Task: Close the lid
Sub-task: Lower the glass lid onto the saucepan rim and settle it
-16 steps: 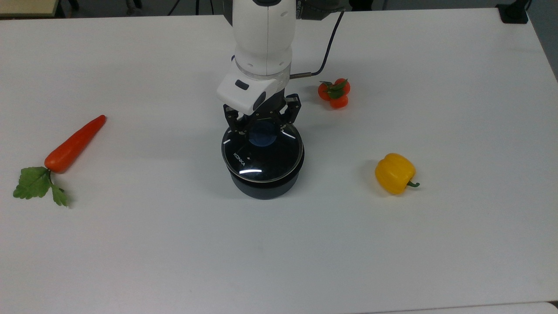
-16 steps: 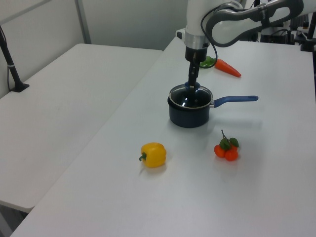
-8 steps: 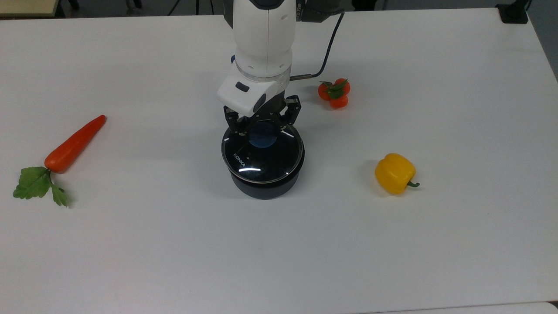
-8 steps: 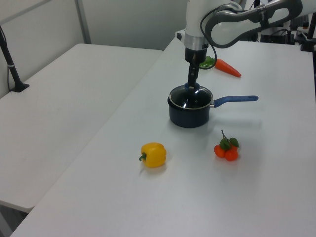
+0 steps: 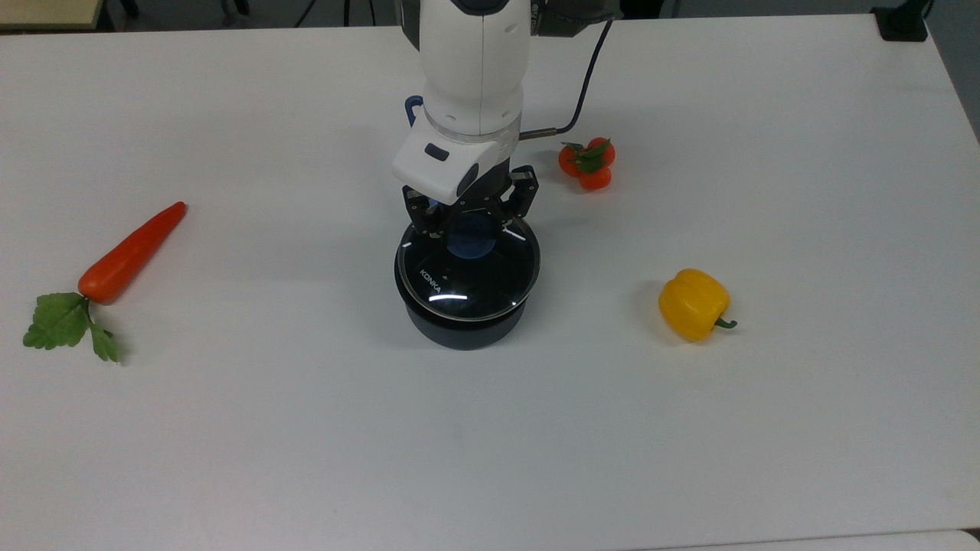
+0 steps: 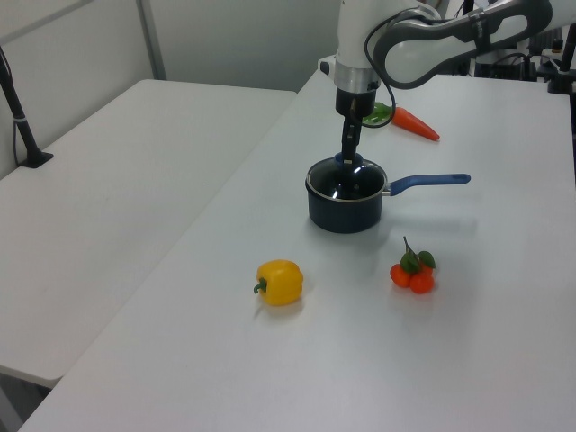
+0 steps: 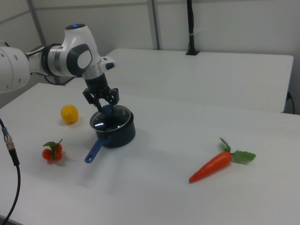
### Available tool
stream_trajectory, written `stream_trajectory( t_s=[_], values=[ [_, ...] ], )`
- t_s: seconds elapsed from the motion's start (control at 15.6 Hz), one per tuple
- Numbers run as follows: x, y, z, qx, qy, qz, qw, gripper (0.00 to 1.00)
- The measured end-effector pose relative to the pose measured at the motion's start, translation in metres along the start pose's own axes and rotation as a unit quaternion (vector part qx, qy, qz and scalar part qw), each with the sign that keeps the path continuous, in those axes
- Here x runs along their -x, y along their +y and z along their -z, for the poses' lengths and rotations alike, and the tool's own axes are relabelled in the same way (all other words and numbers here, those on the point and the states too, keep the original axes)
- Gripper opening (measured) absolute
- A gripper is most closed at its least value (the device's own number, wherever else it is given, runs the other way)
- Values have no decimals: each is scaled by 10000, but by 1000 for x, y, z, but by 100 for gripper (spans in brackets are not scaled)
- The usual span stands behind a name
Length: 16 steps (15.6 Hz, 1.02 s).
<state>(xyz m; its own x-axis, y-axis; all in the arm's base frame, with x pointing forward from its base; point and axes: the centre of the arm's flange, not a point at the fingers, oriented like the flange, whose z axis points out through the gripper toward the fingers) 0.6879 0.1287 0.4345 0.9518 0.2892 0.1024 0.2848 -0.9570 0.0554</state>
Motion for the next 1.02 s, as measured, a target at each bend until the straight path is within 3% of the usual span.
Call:
stream_trajectory(
  t_s=[1.02],
  values=[
    [-3, -1, 2, -83, 49, -43, 9999, 62]
  ],
)
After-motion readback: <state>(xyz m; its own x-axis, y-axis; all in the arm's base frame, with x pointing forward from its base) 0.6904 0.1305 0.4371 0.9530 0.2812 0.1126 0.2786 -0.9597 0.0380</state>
